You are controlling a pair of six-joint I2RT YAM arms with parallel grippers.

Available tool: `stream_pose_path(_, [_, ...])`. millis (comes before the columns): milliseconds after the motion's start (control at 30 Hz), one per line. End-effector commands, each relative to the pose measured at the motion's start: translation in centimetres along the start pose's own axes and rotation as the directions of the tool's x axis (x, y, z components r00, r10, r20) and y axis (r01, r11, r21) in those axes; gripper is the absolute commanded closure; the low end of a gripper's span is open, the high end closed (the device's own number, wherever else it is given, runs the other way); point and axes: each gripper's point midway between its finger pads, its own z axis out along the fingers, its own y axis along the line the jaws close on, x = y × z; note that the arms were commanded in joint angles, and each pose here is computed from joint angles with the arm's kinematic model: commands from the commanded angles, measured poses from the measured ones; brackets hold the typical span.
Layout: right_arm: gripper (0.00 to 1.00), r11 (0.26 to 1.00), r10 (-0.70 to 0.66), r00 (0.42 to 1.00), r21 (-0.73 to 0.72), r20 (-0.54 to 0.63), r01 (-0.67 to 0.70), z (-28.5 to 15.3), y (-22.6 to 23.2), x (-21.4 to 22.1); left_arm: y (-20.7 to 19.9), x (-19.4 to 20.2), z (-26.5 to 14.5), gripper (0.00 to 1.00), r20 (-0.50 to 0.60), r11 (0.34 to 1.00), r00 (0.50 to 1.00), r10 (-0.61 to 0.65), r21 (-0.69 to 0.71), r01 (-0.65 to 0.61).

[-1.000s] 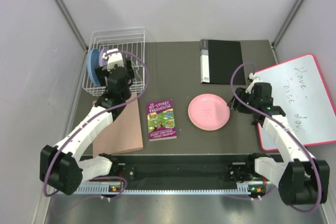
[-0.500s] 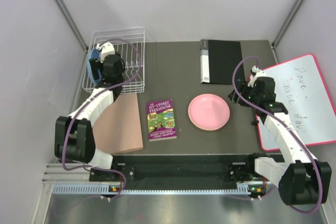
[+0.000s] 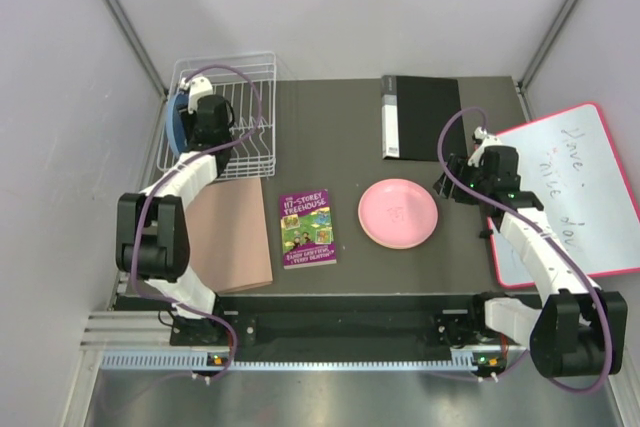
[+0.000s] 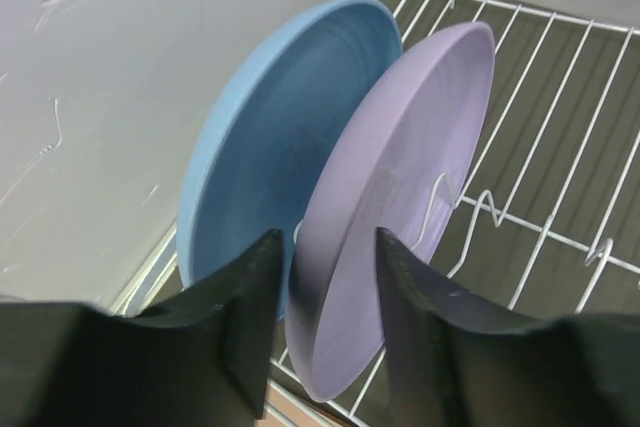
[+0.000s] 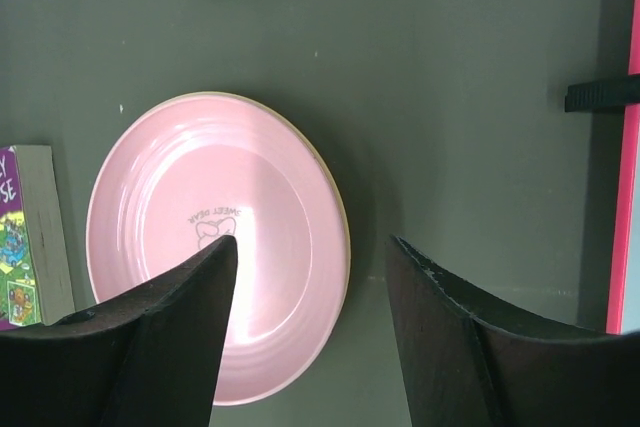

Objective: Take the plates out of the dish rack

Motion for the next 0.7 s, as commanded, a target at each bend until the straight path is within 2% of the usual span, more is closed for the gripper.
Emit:
stream_pose_path(0, [0.39, 1.0, -0.025, 0.998, -0.014, 0.062, 0.026, -0.1, 0.3, -2.1, 0.0, -1.4, 0.7, 0.6, 0.033, 0.999, 0.998, -0.047, -0.022, 0.048])
stream_pose_path(100, [0.39, 0.999, -0.026, 0.998, -0.016, 0.063, 0.027, 0.0, 0.3, -2.1, 0.2, -1.0, 0.6, 0.69, 0.026, 0.998, 0.998, -0.049, -0.035, 0.05])
stream_pose_path(133, [0.39, 0.999, -0.027, 0.998, -0.018, 0.064, 0.028, -0.1, 0.3, -2.2, 0.3, -1.1, 0.5, 0.78, 0.027, 0.998, 0.998, -0.055, -0.039, 0.056])
stream_pose_path(300, [0.39, 0.999, -0.028, 0.998, -0.024, 0.059, 0.03, 0.0, 0.4, -2.0, 0.8, -1.7, 0.0, 1.0, 0.044, 0.996, 0.996, -0.075, -0.043, 0.077])
stream_pose_path(433, [0.39, 0.999, -0.027, 0.998, -0.027, 0.06, 0.029, 0.0, 0.4, -1.9, 1.4, -2.8, -0.4, 1.0, 0.073, 0.994, 0.994, -0.086, -0.06, 0.091])
stream_pose_path(500, [0.39, 0.999, -0.027, 0.998, -0.031, 0.063, 0.029, -0.1, 0.5, -1.9, 2.0, -4.1, -1.1, 1.0, 0.123, 0.991, 0.989, -0.08, -0.1, 0.093])
stream_pose_path(567, [0.39, 0.999, -0.026, 0.998, -0.031, 0.062, 0.028, -0.1, 0.5, -1.8, 2.1, -5.0, -1.9, 1.0, 0.154, 0.991, 0.988, -0.016, -0.129, 0.036])
stream_pose_path(600, [0.39, 0.999, -0.024, 0.998, -0.033, 0.062, 0.026, -0.1, 0.5, -1.8, 2.1, -6.0, -2.3, 1.0, 0.191, 0.989, 0.981, -0.022, -0.143, 0.05])
stream_pose_path(667, [0.39, 0.999, -0.025, 0.998, -0.038, 0.058, 0.027, 0.0, 0.6, -1.7, 2.2, -6.2, -3.0, 1.0, 0.195, 0.98, 0.979, 0.057, -0.198, -0.017])
